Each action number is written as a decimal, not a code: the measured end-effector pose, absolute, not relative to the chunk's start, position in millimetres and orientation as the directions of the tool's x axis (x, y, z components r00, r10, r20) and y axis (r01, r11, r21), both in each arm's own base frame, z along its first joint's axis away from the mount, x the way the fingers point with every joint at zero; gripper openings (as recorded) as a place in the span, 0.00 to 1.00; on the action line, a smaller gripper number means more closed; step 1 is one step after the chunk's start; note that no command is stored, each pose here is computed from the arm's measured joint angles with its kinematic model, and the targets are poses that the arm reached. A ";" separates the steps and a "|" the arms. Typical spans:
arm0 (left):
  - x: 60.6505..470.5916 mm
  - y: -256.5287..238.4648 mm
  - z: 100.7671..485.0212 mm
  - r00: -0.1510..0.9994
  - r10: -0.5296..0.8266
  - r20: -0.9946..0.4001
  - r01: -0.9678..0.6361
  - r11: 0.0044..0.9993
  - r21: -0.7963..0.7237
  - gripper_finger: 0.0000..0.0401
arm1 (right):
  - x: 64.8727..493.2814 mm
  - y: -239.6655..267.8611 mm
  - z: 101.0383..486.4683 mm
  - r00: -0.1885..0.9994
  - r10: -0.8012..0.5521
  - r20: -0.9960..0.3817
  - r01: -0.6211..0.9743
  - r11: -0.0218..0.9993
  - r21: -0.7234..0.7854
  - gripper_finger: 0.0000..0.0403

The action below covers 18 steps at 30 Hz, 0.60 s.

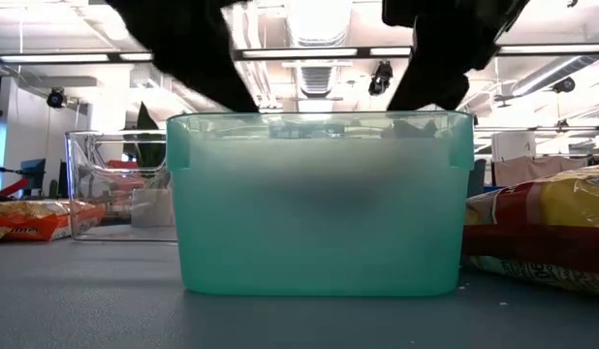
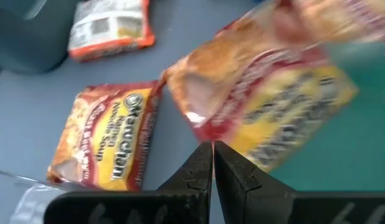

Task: Sort Maruchan noodles
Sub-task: Put the red noodle pack into the green bin

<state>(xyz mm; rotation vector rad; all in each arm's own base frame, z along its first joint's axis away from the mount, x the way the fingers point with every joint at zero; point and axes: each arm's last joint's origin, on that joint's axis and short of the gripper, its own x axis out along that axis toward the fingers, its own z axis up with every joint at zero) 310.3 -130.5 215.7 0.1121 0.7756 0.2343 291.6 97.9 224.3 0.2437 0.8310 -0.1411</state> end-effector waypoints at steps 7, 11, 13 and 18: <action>293.0 -147.9 213.1 0.646 0.117 -0.754 -0.111 0.992 0.058 0.00 | 295.7 99.9 201.0 0.611 -0.071 -0.788 0.273 0.954 0.126 0.02; 292.9 -148.0 202.6 0.620 0.112 -0.776 -0.129 0.991 0.040 0.00 | 304.1 111.4 199.6 0.661 0.030 -0.750 0.199 0.956 0.214 0.02; 295.7 -150.3 198.1 0.617 0.086 -0.783 -0.115 0.993 0.019 0.00 | 304.9 114.7 199.6 0.663 0.047 -0.748 0.185 0.957 0.224 0.02; 302.6 -157.0 187.9 0.617 0.023 -0.786 -0.073 0.997 -0.029 0.00 | 308.8 123.6 206.3 0.674 0.073 -0.735 0.159 0.958 0.241 0.02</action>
